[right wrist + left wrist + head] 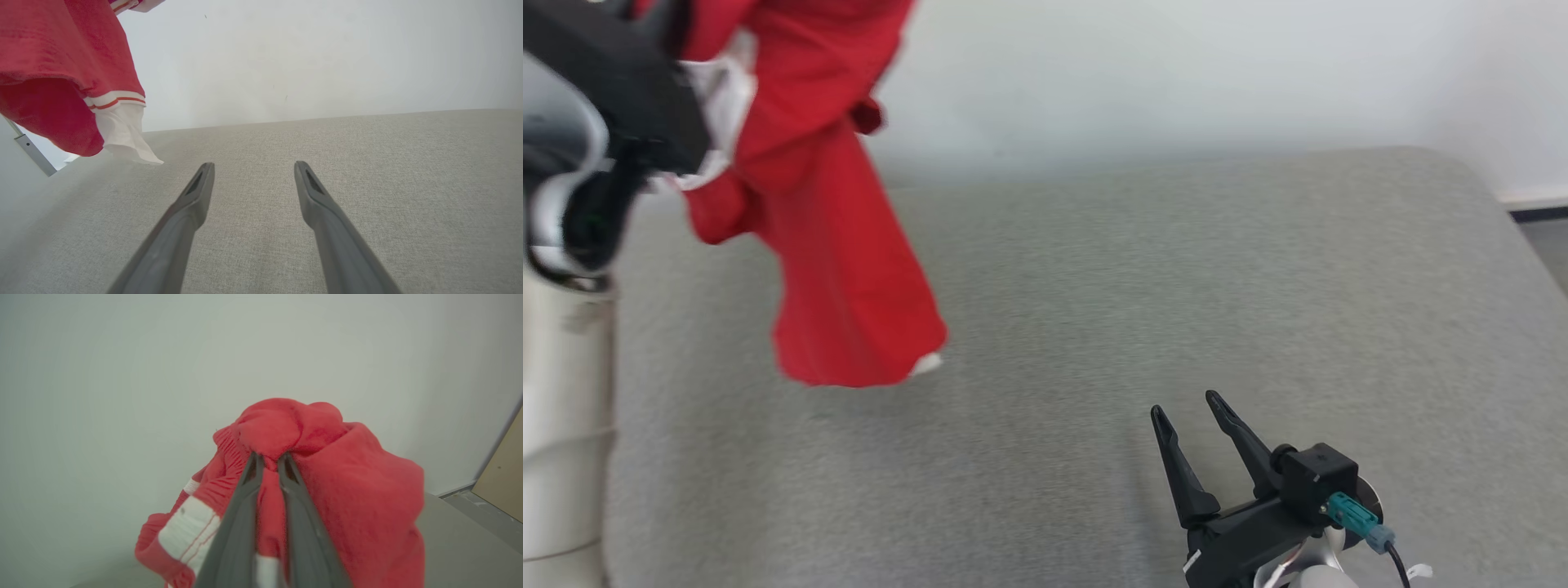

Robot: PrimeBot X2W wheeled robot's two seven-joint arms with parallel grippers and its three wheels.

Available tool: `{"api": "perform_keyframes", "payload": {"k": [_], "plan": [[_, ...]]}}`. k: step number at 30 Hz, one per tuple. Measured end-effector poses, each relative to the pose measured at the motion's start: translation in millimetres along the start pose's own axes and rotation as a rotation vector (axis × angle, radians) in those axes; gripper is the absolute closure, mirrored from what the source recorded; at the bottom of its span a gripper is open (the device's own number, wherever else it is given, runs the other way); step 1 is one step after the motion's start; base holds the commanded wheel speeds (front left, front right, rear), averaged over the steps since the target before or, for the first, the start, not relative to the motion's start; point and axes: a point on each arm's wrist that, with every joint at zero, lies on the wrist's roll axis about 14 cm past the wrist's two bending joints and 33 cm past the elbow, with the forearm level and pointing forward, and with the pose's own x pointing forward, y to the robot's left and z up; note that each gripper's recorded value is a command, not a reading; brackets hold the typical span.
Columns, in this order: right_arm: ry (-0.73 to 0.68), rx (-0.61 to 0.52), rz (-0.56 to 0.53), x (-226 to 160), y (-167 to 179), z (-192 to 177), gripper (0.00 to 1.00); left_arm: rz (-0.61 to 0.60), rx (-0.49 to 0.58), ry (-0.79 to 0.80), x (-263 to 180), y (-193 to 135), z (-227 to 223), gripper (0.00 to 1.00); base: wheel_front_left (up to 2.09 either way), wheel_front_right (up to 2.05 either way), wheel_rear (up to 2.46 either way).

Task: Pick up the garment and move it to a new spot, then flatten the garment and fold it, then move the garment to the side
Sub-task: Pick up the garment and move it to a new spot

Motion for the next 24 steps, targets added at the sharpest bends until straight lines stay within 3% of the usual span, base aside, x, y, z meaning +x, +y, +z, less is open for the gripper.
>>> {"api": "perform_keyframes", "payload": {"k": [8,10,21,22,23,24], "plan": [[-0.039,-0.020,-0.138,-30,-40,16,0.00,-0.285,-0.073,-0.003,31,-127,-21,1.00,0.00,0.00,0.00],[-0.046,-0.030,-0.192,-42,-55,19,0.00,-0.346,-0.066,0.058,37,-160,-53,1.00,0.00,0.00,0.00],[-0.033,-0.053,-0.330,-77,-89,20,0.00,-0.489,-0.045,0.453,3,-240,-232,1.00,0.00,0.00,0.00],[-0.029,-0.052,-0.335,-78,-90,19,0.00,-0.495,-0.038,0.484,-2,-243,-244,0.84,0.00,0.00,0.00],[-0.027,-0.052,-0.340,-80,-91,18,0.00,-0.498,-0.032,0.498,-6,-246,-252,0.49,0.00,0.00,0.00],[-0.024,-0.053,-0.345,-82,-92,17,0.00,-0.503,-0.015,0.497,-9,-247,-256,0.04,0.00,0.00,0.00]]}}
